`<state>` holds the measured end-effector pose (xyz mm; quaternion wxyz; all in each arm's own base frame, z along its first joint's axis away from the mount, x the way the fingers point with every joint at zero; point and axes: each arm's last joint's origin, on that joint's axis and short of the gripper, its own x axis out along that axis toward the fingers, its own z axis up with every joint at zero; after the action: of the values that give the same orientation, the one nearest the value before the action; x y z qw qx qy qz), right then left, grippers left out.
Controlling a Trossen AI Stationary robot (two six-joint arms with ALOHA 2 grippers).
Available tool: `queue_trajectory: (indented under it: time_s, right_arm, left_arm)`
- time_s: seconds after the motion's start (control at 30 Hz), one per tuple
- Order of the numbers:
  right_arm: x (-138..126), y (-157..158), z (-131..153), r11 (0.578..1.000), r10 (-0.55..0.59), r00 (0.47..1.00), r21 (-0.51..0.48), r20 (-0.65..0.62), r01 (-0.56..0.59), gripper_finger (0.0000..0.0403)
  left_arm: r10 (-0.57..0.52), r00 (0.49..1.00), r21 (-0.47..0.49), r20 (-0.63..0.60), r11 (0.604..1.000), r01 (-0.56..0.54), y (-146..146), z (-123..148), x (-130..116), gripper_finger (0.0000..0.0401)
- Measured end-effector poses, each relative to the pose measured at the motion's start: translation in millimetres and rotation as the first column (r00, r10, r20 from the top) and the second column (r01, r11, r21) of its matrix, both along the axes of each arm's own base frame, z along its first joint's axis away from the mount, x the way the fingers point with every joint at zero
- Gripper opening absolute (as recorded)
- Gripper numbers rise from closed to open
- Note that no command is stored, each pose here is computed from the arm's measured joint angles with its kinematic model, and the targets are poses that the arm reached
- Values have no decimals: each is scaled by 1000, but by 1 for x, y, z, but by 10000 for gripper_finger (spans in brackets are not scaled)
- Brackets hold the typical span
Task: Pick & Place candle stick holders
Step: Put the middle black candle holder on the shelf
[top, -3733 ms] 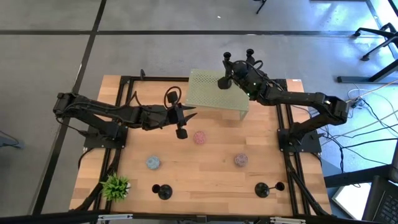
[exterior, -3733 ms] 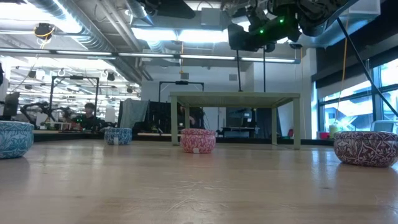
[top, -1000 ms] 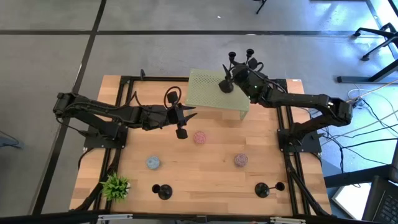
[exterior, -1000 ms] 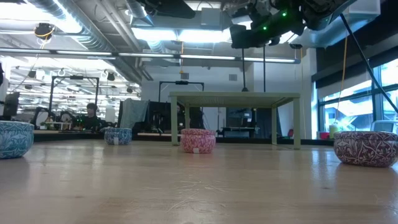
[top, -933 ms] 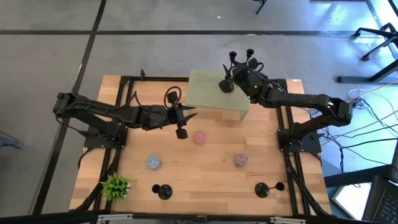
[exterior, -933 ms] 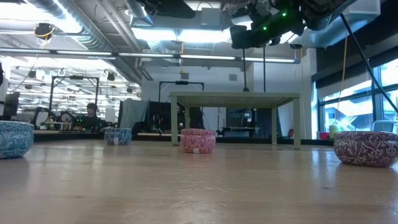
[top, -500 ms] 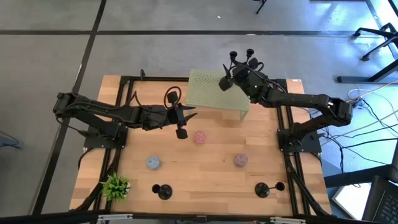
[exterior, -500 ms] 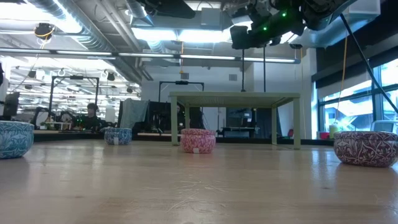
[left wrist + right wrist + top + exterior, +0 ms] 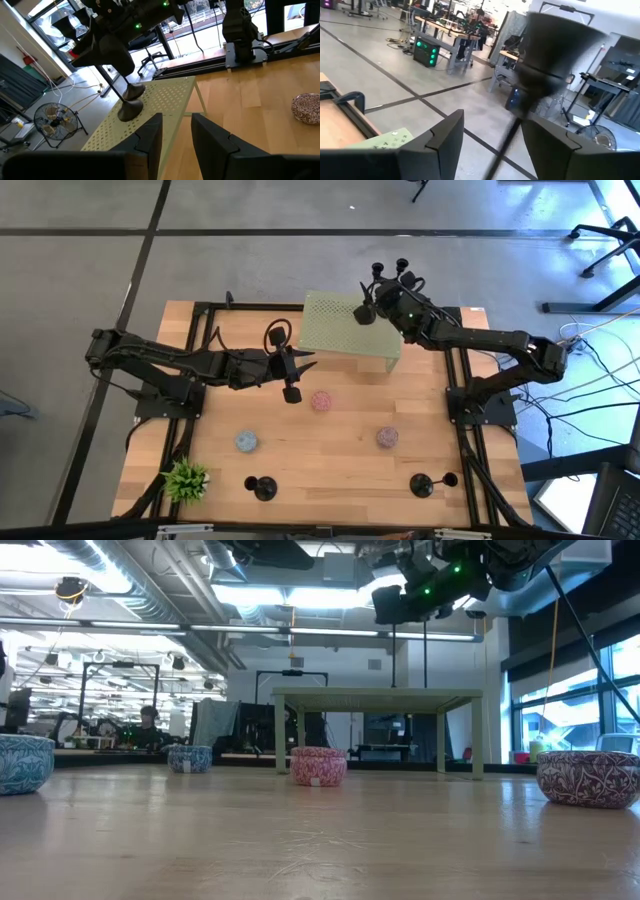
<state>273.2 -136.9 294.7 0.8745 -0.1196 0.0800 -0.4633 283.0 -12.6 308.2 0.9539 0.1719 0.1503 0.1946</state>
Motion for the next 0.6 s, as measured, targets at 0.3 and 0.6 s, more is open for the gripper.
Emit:
queue_trajectory:
  time_s: [0.3,0.6]
  right_arm:
    - [1,2,-2,1000,-8,1000,23,2,8,211]
    - [6,27,-5,997,-69,995,30,-65,71,213]
  left_arm:
    - [0,1000,0,0,1000,0,0,0,0,100]
    - [0,1000,0,0,1000,0,0,0,0,100]
